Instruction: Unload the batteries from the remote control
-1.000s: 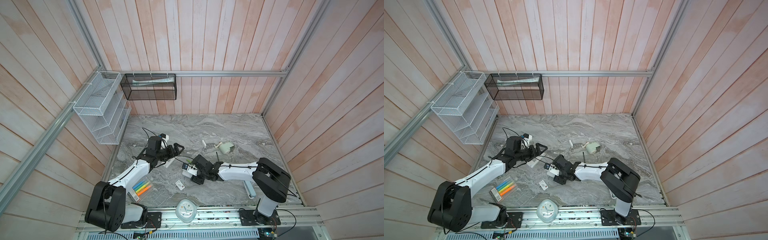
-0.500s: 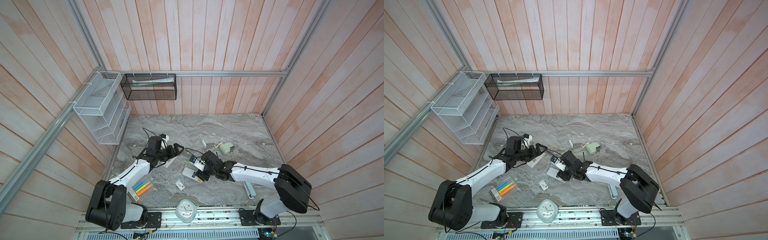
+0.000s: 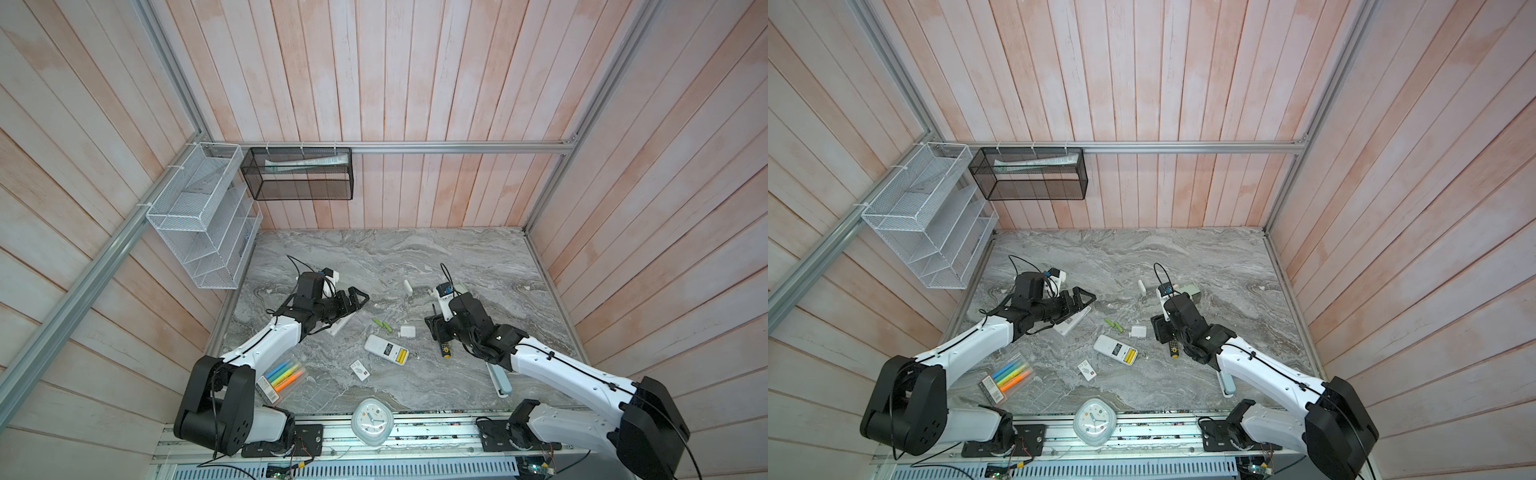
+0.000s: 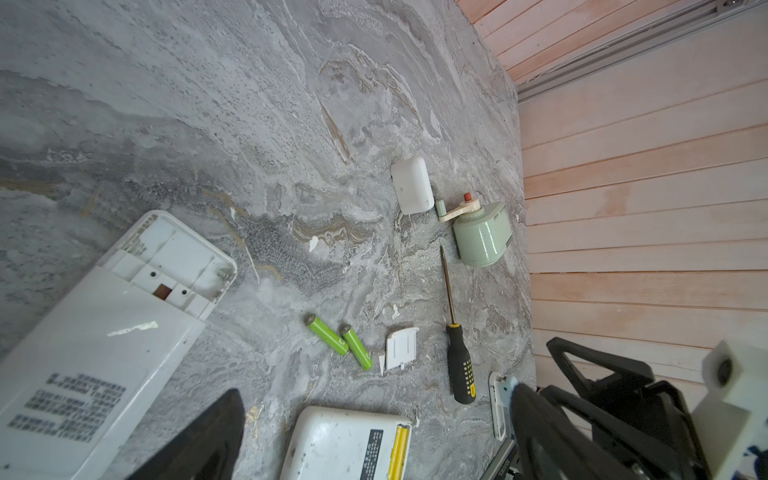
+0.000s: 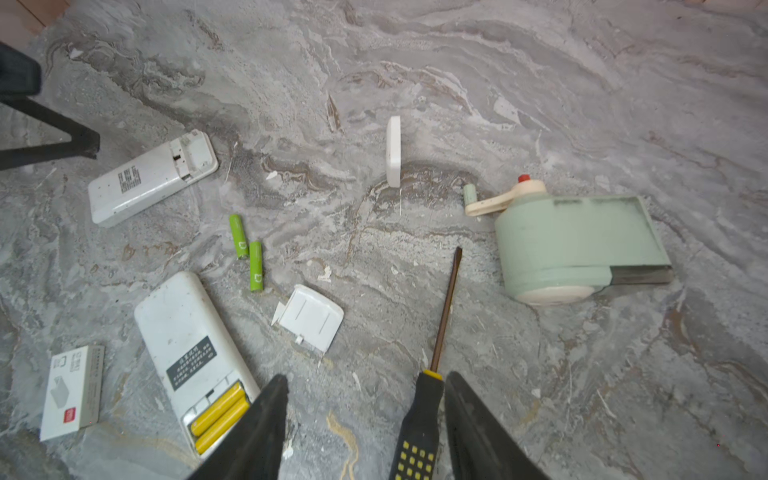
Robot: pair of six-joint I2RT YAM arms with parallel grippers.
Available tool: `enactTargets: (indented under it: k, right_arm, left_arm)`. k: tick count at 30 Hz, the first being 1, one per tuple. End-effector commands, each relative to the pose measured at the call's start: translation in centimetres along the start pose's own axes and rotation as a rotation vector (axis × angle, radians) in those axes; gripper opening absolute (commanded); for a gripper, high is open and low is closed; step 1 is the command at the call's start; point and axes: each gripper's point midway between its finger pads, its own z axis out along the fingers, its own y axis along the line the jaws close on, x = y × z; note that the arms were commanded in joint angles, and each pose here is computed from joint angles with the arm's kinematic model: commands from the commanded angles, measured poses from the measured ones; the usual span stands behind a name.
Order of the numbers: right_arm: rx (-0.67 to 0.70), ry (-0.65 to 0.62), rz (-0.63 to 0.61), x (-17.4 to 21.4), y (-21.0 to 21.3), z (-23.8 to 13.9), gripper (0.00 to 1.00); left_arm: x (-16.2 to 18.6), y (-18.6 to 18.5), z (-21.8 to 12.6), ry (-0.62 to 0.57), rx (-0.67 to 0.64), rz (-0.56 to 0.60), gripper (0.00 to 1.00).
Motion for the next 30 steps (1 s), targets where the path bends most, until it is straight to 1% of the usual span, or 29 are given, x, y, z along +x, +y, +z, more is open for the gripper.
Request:
enactTargets:
  k: [1,4,6,9,13,18,22,30]
  right_arm:
    - [-0.105,0.044,-0.021,1.8,1.6,-0.1,0.60]
    - [-0.201,0.061,-0.079,2.6,3.5,0.1,0.60]
    - [-0.237,0.069,-0.124,3.1,4.8,0.5,0.60]
    - [-0.275,0.098,-0.224,4.1,7.0,1.5,0.62]
    - [-0.261,0.142,-0.361,5.0,8.9,3.2,0.64]
    - [-0.244,0.205,-0.455,5.8,10.1,5.2,0.66]
    - [-0.256,0.235,-0.497,6.5,10.9,6.4,0.67]
    - [-0.278,0.276,-0.516,7.6,11.4,7.8,0.67]
  left_arm:
    - [0.6,0.5,0.6,0.033,-0.045,-0.005,1.00]
    - [1.9,0.9,1.3,0.070,-0.094,0.000,1.00]
    - [2.8,0.8,1.9,0.092,-0.112,0.006,1.00]
    - [3.7,0.5,2.5,0.110,-0.116,0.009,1.00]
    - [3.4,0.4,2.4,0.081,-0.108,-0.003,1.00]
    - [2.4,-0.3,1.5,0.035,-0.110,0.021,1.00]
    - [1.8,-0.6,0.9,0.013,-0.108,0.028,1.00]
    - [1.5,-0.2,0.5,0.004,-0.106,0.024,1.00]
